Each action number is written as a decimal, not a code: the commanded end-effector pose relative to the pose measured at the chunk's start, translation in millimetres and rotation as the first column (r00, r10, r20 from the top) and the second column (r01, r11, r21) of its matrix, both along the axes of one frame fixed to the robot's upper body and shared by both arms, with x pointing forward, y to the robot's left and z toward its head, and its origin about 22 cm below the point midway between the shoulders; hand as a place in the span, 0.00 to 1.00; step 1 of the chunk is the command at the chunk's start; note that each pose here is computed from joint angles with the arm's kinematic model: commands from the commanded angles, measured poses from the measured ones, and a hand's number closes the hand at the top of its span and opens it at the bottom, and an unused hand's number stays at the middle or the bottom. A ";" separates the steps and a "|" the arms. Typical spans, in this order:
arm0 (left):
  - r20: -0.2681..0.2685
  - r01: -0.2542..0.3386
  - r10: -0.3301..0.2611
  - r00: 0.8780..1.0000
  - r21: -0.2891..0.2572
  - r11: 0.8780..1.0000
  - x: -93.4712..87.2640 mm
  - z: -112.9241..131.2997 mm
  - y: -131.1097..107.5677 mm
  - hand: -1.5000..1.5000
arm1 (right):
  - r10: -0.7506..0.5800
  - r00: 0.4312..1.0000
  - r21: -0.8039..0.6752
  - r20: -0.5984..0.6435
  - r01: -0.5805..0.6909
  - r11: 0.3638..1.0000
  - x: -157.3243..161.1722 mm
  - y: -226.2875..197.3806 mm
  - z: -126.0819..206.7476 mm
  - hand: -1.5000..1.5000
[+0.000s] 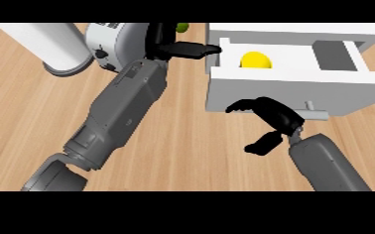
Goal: Pick up the cup, place it into the drawer and close the drawer
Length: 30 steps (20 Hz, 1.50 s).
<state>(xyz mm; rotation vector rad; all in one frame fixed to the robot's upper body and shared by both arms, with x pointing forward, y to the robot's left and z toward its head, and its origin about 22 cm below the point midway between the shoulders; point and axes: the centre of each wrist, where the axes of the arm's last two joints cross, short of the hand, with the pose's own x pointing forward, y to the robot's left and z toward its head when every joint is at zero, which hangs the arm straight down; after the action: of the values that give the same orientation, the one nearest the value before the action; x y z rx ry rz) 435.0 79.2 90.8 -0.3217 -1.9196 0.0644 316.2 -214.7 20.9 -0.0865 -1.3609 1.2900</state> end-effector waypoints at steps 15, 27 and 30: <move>-0.011 0.048 -0.048 0.999 -0.045 0.998 -14.3 -23.0 74.8 0.00 | -0.294 0.934 0.177 0.205 0.260 0.949 109.2 -57.9 36.4 1.00; -0.011 0.099 -0.099 0.995 -0.026 0.995 -20.4 -26.6 77.4 0.00 | -0.377 0.904 0.273 0.203 0.317 0.908 120.3 -90.0 88.2 1.00; -0.021 0.114 -0.115 0.993 -0.032 0.993 -24.4 -34.1 81.7 0.00 | -0.381 0.902 0.286 0.205 0.317 0.904 120.1 -98.4 100.3 1.00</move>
<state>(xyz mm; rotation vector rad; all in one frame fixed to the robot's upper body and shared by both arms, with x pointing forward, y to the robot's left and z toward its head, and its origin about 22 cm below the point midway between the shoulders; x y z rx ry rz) 415.8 157.5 66.1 -0.4340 -1.8905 0.0270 403.5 -288.0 33.5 -0.0334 -1.4932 0.9252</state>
